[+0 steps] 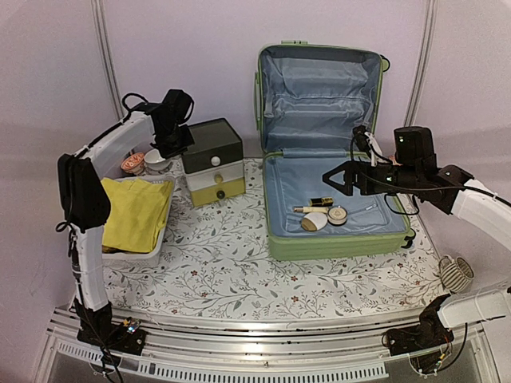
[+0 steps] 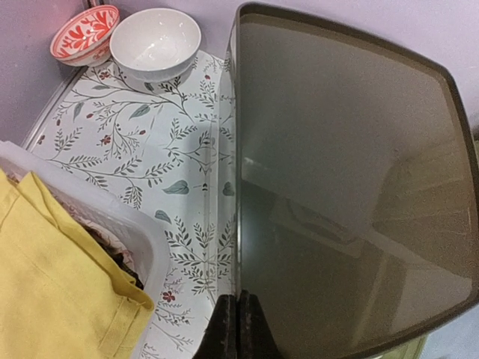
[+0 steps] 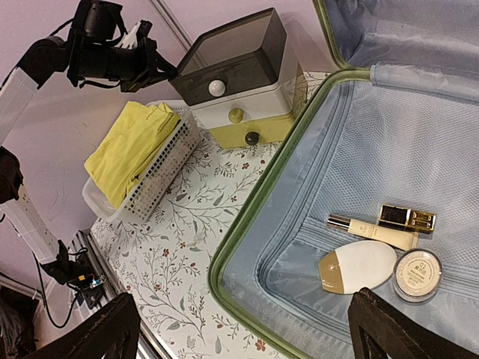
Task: Open, take out, and arrange the luggage
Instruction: Adjust the storage box at the center of the board.
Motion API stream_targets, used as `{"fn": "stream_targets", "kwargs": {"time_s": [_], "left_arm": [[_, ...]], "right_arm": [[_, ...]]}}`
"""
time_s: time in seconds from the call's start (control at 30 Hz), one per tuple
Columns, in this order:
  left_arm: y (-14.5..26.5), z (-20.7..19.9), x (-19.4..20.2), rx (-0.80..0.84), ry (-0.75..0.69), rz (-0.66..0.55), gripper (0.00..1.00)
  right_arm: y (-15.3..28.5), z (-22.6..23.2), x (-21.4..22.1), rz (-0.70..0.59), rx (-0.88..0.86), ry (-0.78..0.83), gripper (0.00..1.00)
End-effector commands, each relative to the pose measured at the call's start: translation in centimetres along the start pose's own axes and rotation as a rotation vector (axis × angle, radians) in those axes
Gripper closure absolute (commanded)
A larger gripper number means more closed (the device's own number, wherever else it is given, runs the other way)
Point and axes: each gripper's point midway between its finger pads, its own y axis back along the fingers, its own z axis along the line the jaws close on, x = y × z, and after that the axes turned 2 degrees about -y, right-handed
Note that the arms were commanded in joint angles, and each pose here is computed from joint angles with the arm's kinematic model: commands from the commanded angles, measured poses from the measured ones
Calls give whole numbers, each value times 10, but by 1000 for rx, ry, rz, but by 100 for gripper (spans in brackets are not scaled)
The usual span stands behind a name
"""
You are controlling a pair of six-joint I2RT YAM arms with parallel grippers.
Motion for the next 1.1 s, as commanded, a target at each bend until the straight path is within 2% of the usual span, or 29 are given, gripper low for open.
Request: {"fn": "stream_targets", "kwargs": {"time_s": [0.0, 0.07, 0.17, 0.33, 0.53, 0.6, 0.7, 0.9, 1.07], "left_arm": [[1, 7, -2, -48, -10, -7, 88], [1, 4, -1, -37, -20, -2, 71], [2, 2, -2, -24, -33, 0, 53], [11, 1, -7, -5, -56, -8, 40], [41, -2, -23, 72, -109, -55, 34], [61, -1, -33, 147, -112, -83, 33], [68, 6, -42, 284, -109, -89, 33], [55, 44, -77, 555, -49, -109, 31], [13, 66, -106, 599, 28, -95, 33]], "right_arm": [[6, 2, -5, -33, -4, 0, 1], [7, 2, -6, -35, -5, 2, 1], [7, 2, -6, -35, -5, 2, 1], [6, 2, -7, -35, -6, 4, 1], [3, 2, -7, -32, -10, 4, 1], [1, 3, -6, -28, -18, 2, 1], [-3, 4, -7, -24, -32, -1, 1], [-9, 6, -9, -11, -48, -4, 1], [-8, 7, -10, -13, -51, -12, 1]]}}
